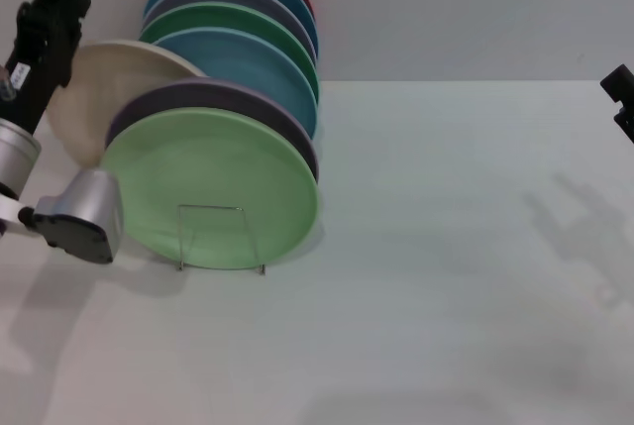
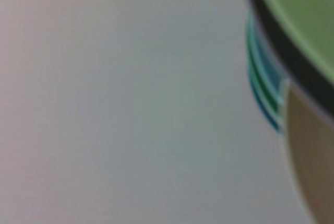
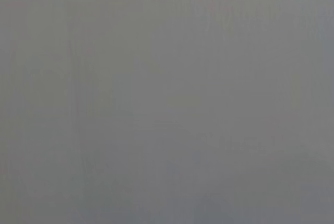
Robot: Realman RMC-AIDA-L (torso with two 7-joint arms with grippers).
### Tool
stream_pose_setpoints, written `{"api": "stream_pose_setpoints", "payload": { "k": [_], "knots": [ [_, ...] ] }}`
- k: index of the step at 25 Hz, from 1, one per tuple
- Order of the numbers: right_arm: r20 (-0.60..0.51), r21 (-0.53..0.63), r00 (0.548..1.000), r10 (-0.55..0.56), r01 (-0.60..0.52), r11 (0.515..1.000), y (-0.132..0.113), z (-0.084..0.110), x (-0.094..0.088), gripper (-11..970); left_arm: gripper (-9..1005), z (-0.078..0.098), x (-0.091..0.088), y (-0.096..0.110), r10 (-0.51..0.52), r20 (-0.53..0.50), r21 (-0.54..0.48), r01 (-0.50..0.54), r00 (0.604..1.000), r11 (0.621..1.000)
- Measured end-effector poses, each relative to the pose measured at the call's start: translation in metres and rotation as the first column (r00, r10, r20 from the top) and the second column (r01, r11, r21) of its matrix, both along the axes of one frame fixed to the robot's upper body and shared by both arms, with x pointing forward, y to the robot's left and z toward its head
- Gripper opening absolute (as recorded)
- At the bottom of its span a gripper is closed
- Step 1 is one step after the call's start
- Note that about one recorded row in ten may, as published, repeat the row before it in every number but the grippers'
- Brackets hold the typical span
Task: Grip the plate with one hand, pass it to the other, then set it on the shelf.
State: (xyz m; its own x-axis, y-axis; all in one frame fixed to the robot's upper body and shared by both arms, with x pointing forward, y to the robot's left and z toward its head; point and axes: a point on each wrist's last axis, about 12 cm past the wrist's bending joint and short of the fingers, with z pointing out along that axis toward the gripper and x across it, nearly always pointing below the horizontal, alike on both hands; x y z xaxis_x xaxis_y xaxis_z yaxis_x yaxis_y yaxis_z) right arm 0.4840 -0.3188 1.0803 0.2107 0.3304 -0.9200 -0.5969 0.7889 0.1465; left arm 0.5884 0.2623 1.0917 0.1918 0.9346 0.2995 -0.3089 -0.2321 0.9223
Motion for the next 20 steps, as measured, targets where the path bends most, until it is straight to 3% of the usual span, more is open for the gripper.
{"api": "stream_pose_setpoints", "payload": {
  "k": [5,6,7,8,9,10,11,12,13,15,16,17,18,19,20],
  "knots": [
    [0.003,0.002,1.0,-0.01,0.01,1.0,-0.002,0.001,0.001,652,333,0.015,-0.002,-0.007,-0.009,0.061,-0.062,0.013,0.998,0.998],
    [0.005,-0.002,1.0,-0.016,0.016,1.0,-0.002,0.0,0.0,652,332,0.025,-0.002,-0.003,0.0,0.093,-0.156,0.014,0.996,0.988],
    [0.005,-0.002,1.0,-0.016,0.016,1.0,-0.002,0.0,0.0,652,332,0.025,-0.002,-0.003,0.0,0.093,-0.156,0.014,0.996,0.988],
    [0.006,-0.004,1.0,-0.018,0.018,1.0,-0.002,0.0,0.0,652,331,0.031,-0.004,0.003,0.008,0.114,-0.224,0.018,0.993,0.974],
    [0.008,-0.007,1.0,-0.022,0.023,1.0,-0.002,-0.001,-0.001,653,331,0.044,-0.012,0.017,0.01,0.172,-0.402,0.061,0.985,0.914],
    [0.008,-0.007,1.0,-0.022,0.023,1.0,-0.002,-0.001,-0.001,653,330,0.044,-0.012,0.017,0.01,0.172,-0.402,0.061,0.985,0.914],
    [0.016,-0.011,0.999,-0.032,0.032,0.999,-0.003,-0.001,-0.003,653,330,0.048,-0.019,0.025,0.002,0.198,-0.499,0.099,0.98,0.861],
    [0.021,-0.013,0.999,-0.04,0.04,0.999,-0.004,-0.001,-0.004,653,333,0.051,-0.028,0.035,-0.022,0.22,-0.619,0.157,0.975,0.77],
    [0.027,-0.016,0.998,-0.05,0.051,0.999,-0.004,-0.001,-0.004,653,336,0.052,-0.034,0.042,-0.031,0.23,-0.676,0.183,0.973,0.714],
    [0.034,-0.019,0.997,-0.064,0.064,0.998,-0.004,-0.002,-0.005,654,343,0.048,-0.05,0.065,-0.076,0.251,-0.852,0.258,0.965,0.457],
    [0.043,-0.021,0.996,-0.082,0.083,0.996,-0.005,-0.003,-0.006,654,346,0.045,-0.056,0.072,-0.086,0.255,-0.888,0.268,0.963,0.375],
    [0.052,-0.022,0.994,-0.101,0.102,0.995,-0.006,-0.003,-0.007,654,372,0.034,-0.066,0.085,-0.106,0.266,-0.939,0.282,0.958,0.196],
    [0.06,-0.021,0.991,-0.12,0.121,0.992,-0.007,-0.004,-0.008,654,398,0.027,-0.072,0.093,-0.11,0.269,-0.954,0.28,0.957,0.108],
    [0.07,-0.015,0.984,-0.165,0.167,0.986,-0.009,-0.007,-0.011,654,424,0.01,-0.083,0.105,-0.109,0.26,-0.965,0.257,0.959,-0.046],
    [0.07,-0.015,0.984,-0.165,0.167,0.986,-0.009,-0.007,-0.011,655,450,0.01,-0.083,0.105,-0.109,0.26,-0.965,0.257,0.959,-0.046]
  ]
}}
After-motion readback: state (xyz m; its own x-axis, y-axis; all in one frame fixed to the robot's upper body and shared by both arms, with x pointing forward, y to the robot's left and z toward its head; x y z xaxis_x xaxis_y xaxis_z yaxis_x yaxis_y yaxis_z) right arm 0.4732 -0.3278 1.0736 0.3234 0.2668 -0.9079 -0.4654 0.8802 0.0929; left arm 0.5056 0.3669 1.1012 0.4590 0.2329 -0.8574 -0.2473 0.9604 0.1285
